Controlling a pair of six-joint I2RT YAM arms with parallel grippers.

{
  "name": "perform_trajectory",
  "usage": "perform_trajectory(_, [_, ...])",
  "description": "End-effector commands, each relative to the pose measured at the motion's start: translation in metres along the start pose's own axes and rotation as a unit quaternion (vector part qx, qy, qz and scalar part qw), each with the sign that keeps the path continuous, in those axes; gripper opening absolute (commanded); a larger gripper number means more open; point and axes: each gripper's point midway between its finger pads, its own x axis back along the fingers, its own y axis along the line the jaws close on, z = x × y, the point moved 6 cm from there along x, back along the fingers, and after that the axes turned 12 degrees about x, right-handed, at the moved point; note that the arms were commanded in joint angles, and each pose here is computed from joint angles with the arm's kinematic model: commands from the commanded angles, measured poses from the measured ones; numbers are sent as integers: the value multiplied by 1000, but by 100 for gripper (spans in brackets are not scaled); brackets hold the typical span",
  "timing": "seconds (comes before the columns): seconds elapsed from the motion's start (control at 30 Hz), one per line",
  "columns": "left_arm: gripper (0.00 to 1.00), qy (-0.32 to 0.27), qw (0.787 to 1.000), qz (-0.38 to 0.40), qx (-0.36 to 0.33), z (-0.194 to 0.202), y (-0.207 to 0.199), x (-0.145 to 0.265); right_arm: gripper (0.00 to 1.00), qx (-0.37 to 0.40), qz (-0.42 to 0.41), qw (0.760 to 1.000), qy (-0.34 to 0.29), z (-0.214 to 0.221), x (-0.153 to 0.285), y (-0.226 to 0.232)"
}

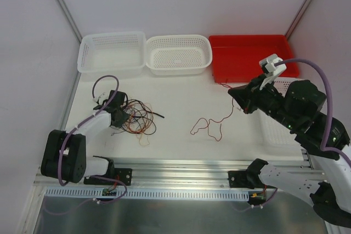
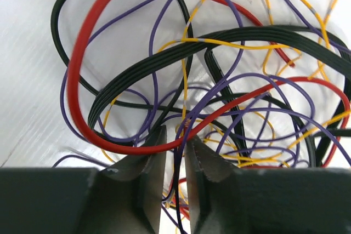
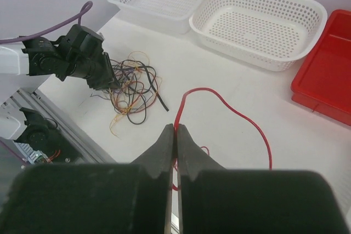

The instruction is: Untangle the cables

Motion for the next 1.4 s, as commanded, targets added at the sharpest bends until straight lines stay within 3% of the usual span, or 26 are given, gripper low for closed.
perform_trajectory(0.0, [20,-3,999,24,-28,-10,-8,19,1,1,20,1000,13,13,-14,-5])
perform_trajectory(0.13, [30,0,996,81,-40,-14,-16,41,1,-26,38,997,65,59,-53,-6])
perform_trajectory(0.3, [40,24,987,145,-62,-11,-20,67,1,-73,66,983,158,147,-102,-9])
perform_trajectory(0.43, [55,33,978,188,-87,-11,-18,92,3,-83,83,964,238,208,-127,-10])
perform_trajectory(0.53, [61,25,971,210,-109,-14,-17,108,9,-81,85,951,286,241,-135,-9])
perform_trajectory(0.67, [70,29,957,247,-150,-13,-12,130,25,-76,90,935,336,278,-148,-8])
perform_trajectory(0.8, [79,0,943,281,-177,-19,-5,153,44,-77,82,927,359,295,-160,-6])
perform_trajectory(0.97, [84,-40,930,301,-205,-25,3,166,54,-73,82,922,372,301,-172,-6])
perform_trajectory(1.23, [84,-87,934,269,-217,-26,24,150,52,-67,79,915,389,315,-185,-5])
perform_trajectory(1.33, [84,-99,934,266,-215,-30,24,151,35,-68,81,916,386,313,-189,-5])
perform_trajectory(1.37, [84,-100,936,264,-210,-30,24,151,21,-68,82,917,385,311,-188,-6])
